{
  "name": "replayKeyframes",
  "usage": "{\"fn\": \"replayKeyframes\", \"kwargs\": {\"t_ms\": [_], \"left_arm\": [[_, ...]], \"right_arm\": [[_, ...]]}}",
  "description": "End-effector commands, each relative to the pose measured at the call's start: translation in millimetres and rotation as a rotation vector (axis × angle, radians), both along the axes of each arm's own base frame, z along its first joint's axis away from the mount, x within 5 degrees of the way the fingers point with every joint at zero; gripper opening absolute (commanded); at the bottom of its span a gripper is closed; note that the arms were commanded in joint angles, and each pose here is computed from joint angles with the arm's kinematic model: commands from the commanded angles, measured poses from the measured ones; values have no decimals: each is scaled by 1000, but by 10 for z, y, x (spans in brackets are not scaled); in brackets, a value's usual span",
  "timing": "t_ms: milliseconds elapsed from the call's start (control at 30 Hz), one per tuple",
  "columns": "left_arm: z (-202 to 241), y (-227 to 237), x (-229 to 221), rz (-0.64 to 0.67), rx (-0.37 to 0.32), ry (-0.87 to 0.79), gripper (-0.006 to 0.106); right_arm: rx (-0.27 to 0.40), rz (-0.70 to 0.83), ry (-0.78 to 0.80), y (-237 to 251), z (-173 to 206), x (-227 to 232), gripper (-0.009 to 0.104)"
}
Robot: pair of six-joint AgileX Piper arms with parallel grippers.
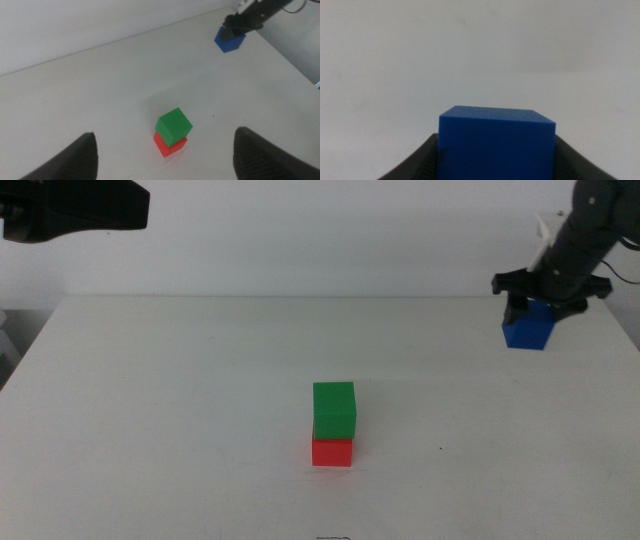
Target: Stack red cubes first, then green, then blue cubes in a specific spot.
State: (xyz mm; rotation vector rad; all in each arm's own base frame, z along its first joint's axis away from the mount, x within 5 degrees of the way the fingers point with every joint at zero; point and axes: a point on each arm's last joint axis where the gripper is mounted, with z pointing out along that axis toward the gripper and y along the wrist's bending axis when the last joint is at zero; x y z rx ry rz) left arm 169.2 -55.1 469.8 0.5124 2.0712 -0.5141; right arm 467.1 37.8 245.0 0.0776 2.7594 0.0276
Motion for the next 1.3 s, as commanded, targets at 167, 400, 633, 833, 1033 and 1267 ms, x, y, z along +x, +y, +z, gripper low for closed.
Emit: {"fn": "replayKeyframes", "kwargs": {"t_ms": [167,400,633,833,1033,1267], "left_arm": [[133,-16,-46,6,-57,-75,91],[133,-16,-46,6,-57,-75,91],[133,-16,-46,6,-57,-75,91],[133,-16,-46,6,-57,-75,91],[133,-16,-46,6,-57,-75,91],[133,-16,-46,6,-57,-75,91]], "right_arm": [[23,-21,-166,41,673,-671,-1],[10,-23,-213,483,968,-1076,-1],[6,-15,-234,1207,1035,-1385,-1],[21,8,-229,1660,1147,-1563,-1],[17,42,-198,2046,1220,-1631,-1],[62,35,-152,2299,1107,-1650,-1]]}}
